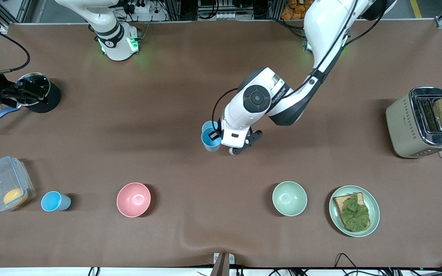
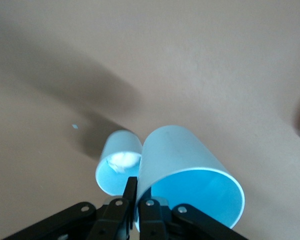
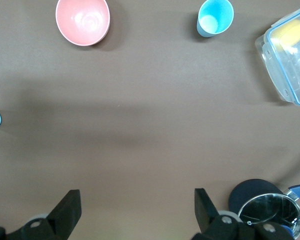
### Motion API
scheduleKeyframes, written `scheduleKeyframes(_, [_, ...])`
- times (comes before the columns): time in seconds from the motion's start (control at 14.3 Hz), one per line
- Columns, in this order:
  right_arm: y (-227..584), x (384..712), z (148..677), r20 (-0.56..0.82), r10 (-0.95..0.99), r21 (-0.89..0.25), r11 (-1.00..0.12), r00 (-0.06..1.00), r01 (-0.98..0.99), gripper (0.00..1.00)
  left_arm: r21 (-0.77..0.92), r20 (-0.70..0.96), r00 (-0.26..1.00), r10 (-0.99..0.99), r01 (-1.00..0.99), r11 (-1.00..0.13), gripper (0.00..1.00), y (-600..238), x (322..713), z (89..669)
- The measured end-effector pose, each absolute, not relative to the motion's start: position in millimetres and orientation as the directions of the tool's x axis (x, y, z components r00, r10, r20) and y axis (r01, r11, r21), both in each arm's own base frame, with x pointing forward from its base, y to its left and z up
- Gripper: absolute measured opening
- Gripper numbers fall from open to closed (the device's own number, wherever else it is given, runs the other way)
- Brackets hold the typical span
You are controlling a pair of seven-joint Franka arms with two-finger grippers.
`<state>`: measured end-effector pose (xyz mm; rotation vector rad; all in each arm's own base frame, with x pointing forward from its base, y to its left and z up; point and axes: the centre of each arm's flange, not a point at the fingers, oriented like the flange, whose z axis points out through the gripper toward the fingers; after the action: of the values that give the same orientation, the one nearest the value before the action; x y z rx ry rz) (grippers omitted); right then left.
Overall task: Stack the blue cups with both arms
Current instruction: 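Lower the held blue cup into the placed cup with the left gripper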
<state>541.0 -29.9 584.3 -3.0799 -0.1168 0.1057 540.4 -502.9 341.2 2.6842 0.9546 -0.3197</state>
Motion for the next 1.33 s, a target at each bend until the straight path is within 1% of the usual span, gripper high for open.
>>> scheduleKeyframes(0.21, [-27.2, 541.2, 584.4, -0.065, 0.083, -0.060, -0.995, 0.994, 0.079, 1.00, 0.175, -0.319, 0.736, 0.596, 0.664, -0.727, 0.06, -512.5, 532.5, 350.2])
scheduleKeyframes(0.7, [-26.3, 541.2, 584.5, -0.065, 0.085, -0.060, -0.995, 0.994, 0.081, 1.00, 0.065, -0.339, 0.738, 0.584, 0.638, -0.768, 0.06, -518.7, 507.6, 329.8])
scheduleKeyframes(1.33, [-26.3, 541.2, 584.5, -0.065, 0.085, -0.060, -0.995, 0.994, 0.081, 1.00, 0.030, -0.341, 0.740, 0.580, 0.625, -0.780, 0.06, -511.9, 503.9, 310.0])
